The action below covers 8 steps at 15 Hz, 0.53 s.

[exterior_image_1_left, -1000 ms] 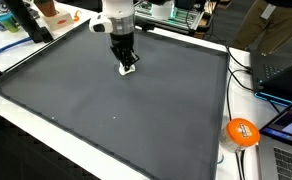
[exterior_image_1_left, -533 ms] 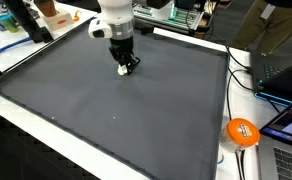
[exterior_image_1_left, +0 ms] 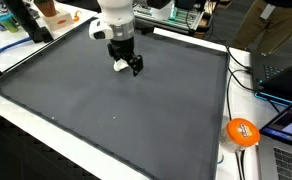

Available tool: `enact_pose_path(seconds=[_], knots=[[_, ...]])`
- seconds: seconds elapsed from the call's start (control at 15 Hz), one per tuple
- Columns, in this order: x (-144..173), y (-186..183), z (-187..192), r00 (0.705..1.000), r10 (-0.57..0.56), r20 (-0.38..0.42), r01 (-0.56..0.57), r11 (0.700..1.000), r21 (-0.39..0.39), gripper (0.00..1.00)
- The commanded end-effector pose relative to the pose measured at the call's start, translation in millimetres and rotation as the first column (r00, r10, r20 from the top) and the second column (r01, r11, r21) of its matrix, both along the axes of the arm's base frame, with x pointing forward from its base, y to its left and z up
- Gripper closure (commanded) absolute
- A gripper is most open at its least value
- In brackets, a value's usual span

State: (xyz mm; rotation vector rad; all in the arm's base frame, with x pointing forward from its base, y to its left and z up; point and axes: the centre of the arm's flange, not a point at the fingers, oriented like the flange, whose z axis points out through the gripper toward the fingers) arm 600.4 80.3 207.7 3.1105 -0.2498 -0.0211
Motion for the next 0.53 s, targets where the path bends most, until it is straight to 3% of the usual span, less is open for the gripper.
enact_pose_path(seconds=[0.0,0.2,0.47], knots=[[1.6,4.6,6.0,0.999,0.046,-0.017,-0.044,0.996,0.078,0.00],[6.0,11.9,8.6,0.997,0.075,-0.002,-0.074,0.986,0.149,0.00],[15.1,10.0,-12.1,0.997,0.080,-0.022,-0.076,0.988,0.135,0.00]])
